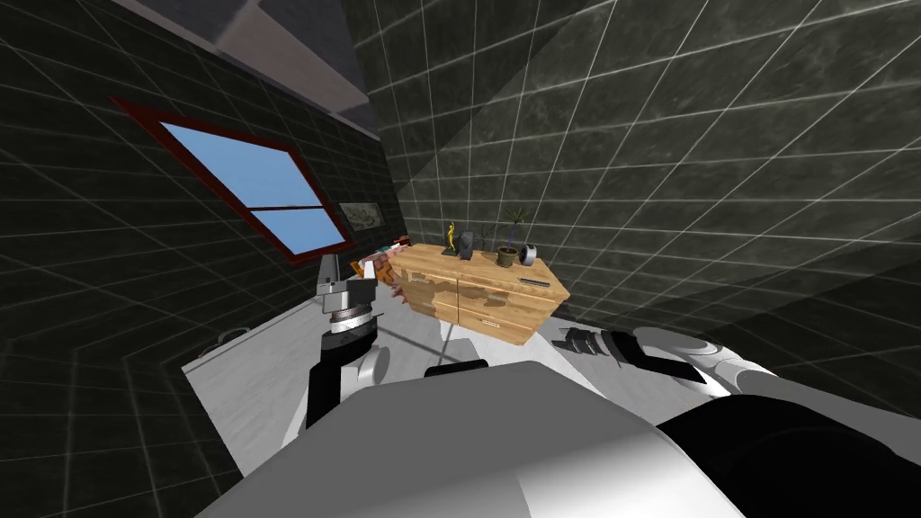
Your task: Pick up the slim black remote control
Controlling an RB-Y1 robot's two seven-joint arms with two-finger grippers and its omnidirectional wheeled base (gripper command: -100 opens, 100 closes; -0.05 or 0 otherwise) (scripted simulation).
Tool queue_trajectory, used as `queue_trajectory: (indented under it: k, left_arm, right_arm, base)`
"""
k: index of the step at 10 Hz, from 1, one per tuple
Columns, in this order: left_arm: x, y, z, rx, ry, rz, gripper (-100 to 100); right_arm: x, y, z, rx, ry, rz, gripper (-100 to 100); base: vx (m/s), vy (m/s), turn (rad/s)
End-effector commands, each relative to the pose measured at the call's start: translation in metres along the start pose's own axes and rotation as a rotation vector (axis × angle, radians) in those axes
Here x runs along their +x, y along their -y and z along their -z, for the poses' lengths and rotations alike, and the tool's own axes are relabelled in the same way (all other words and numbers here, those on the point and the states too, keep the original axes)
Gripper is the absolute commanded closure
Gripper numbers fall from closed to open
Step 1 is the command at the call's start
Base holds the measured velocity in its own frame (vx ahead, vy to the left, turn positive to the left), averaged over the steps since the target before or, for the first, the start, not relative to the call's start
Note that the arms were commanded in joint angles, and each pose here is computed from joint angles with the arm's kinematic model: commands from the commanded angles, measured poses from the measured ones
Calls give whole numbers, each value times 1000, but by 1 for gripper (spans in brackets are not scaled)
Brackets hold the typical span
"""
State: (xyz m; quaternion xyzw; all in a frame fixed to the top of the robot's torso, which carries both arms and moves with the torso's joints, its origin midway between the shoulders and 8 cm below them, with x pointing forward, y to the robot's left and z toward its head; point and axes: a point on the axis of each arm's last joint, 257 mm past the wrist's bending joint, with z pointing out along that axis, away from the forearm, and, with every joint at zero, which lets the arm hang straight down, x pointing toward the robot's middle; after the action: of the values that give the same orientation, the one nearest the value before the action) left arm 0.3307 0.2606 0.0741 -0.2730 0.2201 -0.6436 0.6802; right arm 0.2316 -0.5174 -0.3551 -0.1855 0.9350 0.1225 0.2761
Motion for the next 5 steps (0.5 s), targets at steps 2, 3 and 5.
queue_trajectory:
  k: [2, 3, 5]
  left_arm:
    - [0, 0, 0, 0, 0, 0, 0]
    - [0, 0, 0, 0, 0, 0, 0]
    - [0, 0, 0, 0, 0, 0, 0]
  right_arm:
    - [12, 24, 21, 39, -82, 64, -100]
    - [25, 35, 33, 58, -137, 100, -100]
    - [33, 52, 53, 84, -205, 153, -100]
  base:
    - [76, 19, 151]
    - [95, 12, 226]
    - [85, 8, 151]
